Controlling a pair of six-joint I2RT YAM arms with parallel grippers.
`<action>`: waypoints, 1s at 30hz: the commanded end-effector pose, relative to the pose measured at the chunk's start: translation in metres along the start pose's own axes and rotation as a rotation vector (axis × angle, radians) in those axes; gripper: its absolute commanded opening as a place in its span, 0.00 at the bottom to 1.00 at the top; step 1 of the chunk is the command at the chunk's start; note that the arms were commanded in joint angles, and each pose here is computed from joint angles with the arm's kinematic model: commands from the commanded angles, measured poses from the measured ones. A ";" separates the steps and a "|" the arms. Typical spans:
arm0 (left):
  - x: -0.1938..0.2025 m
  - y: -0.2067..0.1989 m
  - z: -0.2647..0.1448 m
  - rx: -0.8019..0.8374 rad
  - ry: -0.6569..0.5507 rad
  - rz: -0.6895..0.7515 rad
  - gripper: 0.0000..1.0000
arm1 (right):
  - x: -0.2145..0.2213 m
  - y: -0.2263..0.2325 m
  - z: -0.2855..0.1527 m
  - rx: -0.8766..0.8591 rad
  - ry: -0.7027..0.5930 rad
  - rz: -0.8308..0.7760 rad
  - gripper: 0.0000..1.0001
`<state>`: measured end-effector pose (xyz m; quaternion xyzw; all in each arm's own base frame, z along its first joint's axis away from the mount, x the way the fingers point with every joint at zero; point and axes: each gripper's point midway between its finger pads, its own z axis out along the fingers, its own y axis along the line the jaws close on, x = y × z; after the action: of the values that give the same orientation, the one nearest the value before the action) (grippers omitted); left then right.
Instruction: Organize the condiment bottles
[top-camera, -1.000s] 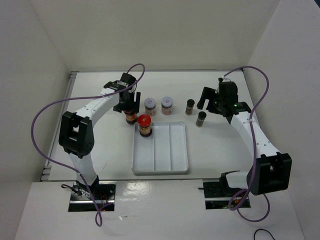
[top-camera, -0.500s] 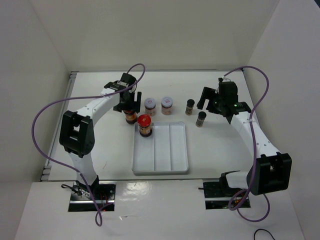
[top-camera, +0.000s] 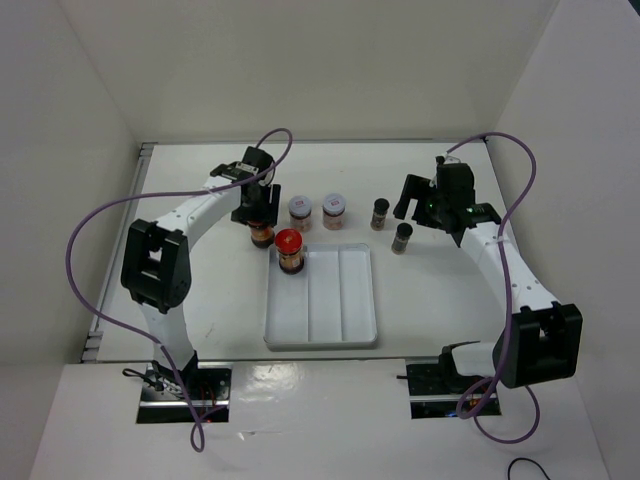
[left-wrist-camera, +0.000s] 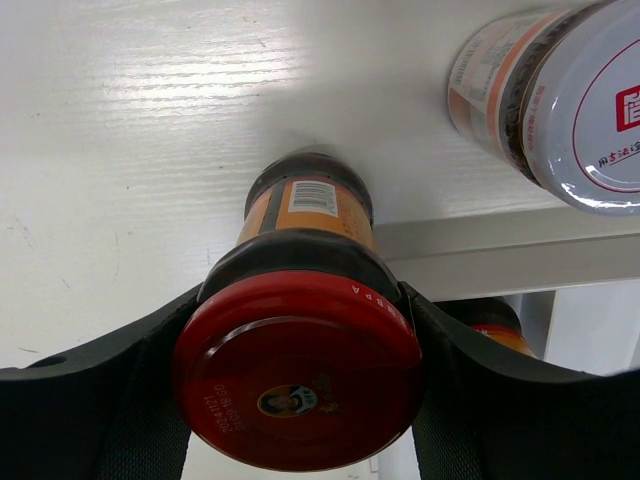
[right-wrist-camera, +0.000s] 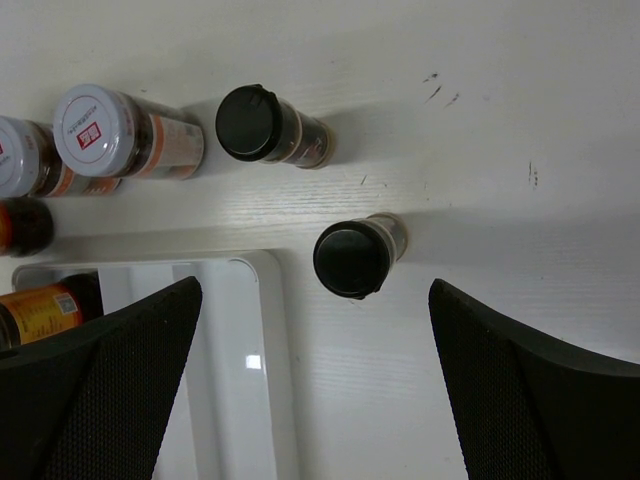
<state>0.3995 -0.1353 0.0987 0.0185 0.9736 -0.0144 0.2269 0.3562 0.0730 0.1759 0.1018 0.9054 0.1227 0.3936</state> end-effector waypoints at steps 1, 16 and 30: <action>-0.014 0.000 0.002 0.008 -0.030 0.016 0.72 | -0.008 0.004 -0.002 -0.002 -0.019 -0.018 0.99; -0.023 0.022 -0.048 -0.041 -0.104 -0.021 0.40 | -0.008 0.004 -0.002 -0.002 -0.019 -0.018 0.99; 0.005 0.015 -0.113 0.006 -0.097 -0.025 0.38 | -0.007 0.005 -0.002 -0.010 -0.016 -0.018 0.99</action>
<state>0.3578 -0.1065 0.1676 0.0095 0.9690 -0.0004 0.2471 0.3561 0.0730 0.1759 0.1018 0.9055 0.1228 0.3933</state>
